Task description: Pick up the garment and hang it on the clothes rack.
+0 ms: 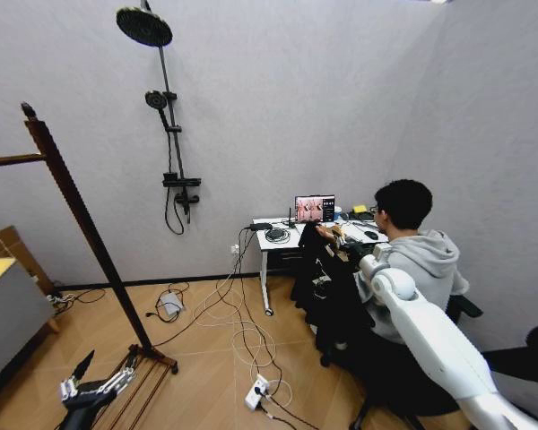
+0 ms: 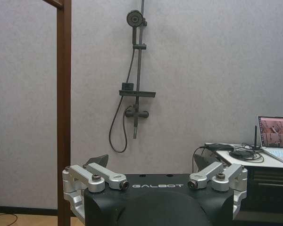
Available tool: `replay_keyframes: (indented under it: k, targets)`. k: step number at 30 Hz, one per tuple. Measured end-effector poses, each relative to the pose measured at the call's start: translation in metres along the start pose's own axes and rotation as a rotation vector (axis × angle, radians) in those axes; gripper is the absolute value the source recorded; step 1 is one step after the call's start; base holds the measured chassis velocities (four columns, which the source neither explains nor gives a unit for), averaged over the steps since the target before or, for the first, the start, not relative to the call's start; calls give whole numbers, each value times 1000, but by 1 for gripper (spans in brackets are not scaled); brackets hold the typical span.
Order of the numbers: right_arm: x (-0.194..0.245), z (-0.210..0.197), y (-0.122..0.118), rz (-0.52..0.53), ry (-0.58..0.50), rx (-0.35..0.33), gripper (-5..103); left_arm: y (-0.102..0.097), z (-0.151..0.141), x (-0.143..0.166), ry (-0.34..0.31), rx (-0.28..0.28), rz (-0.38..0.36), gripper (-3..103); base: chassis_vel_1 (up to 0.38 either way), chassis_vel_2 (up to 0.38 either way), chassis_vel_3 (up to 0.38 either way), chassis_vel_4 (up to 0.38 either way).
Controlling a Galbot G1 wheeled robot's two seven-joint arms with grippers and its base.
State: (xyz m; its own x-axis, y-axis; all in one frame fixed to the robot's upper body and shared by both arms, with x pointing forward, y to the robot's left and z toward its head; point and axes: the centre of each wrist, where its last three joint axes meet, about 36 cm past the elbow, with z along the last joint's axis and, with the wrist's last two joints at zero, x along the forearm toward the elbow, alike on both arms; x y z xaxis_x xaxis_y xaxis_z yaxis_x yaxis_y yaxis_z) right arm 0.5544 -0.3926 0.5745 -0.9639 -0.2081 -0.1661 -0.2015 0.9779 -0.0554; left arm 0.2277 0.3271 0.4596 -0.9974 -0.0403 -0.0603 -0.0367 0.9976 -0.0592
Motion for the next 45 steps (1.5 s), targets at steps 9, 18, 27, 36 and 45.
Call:
replay_keyframes:
  k: [9, 18, 27, 36, 45]
  targets:
    - [64, -12, 48, -116, -2, -13, 10, 0, 0, 0, 0, 0, 0, 100, 31, 36, 29, 32]
    - [106, -29, 89, -200, -23, -16, 10, 0, 0, 0, 0, 0, 0, 100, 75, 72, 77, 79]
    - [128, -30, 106, -175, 5, 4, 10, 0, 0, 0, 0, 0, 0, 100, 115, 119, 111, 109]
    - [136, -25, 105, -142, 1, 11, 10, 0, 0, 0, 0, 0, 0, 100, 123, 111, 132, 118]
    - [138, -21, 107, -144, -4, 26, 10, 0, 0, 0, 0, 0, 0, 100, 133, 130, 124, 126]
